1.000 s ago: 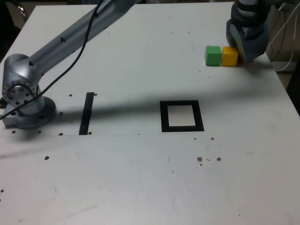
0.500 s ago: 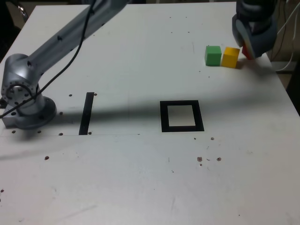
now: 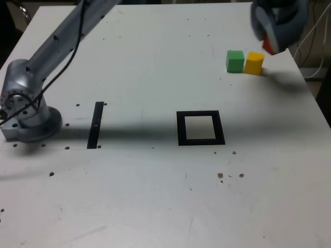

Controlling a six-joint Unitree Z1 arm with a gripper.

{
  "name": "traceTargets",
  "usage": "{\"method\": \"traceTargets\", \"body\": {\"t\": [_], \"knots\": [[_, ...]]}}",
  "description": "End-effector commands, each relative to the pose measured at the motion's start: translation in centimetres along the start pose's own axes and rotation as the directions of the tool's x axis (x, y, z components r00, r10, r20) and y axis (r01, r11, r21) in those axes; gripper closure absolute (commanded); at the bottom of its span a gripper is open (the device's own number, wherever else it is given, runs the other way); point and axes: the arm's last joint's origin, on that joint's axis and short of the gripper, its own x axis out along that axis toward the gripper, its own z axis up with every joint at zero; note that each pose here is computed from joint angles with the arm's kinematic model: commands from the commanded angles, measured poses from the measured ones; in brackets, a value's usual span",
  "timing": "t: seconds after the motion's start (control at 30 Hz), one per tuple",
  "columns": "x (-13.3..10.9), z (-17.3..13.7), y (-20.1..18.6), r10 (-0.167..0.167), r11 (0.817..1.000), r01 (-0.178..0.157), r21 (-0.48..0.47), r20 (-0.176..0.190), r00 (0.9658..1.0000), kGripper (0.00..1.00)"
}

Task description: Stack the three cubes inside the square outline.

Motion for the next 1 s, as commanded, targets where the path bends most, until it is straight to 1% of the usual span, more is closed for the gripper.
{"method": "traceTargets", "body": {"t": [0.0,0.1,0.2,0.3,0.4,0.53,0.6,0.67,0.77,0.8,0.87,0.97], "knots": [[-1.4,0.2,-1.1,-0.004,0.999,0.004,-0.04,-0.007,1.0,0.67],[-2.2,0.5,-2.7,-0.038,0.992,0.035,-0.12,-0.022,0.999,0.67],[-2.9,0.6,-4.7,-0.084,0.971,0.074,-0.228,-0.035,0.9958,0.67],[-3.6,0.8,-6.6,-0.122,0.945,0.102,-0.311,-0.047,0.9915,0.67],[-4.4,1.0,-8.4,-0.149,0.921,0.119,-0.37,-0.053,0.9874,0.67],[-5.8,1.5,-10.4,-0.172,0.894,0.133,-0.427,-0.053,0.9837,0.67],[-6.4,1.9,-11.4,-0.186,0.879,0.143,-0.456,-0.051,0.9812,0.67],[-6.7,2.2,-12.3,-0.205,0.857,0.155,-0.492,-0.05,0.9774,0.67],[-6.8,2.5,-13.6,-0.237,0.816,0.171,-0.552,-0.049,0.9704,0.67],[-6.8,2.6,-14.2,-0.25,0.795,0.177,-0.58,-0.047,0.9671,0.67],[-6.9,2.7,-14.9,-0.269,0.761,0.185,-0.622,-0.043,0.9621,0.67],[-7.1,2.9,-15.8,-0.289,0.708,0.189,-0.68,-0.035,0.9568,0.67]]}}
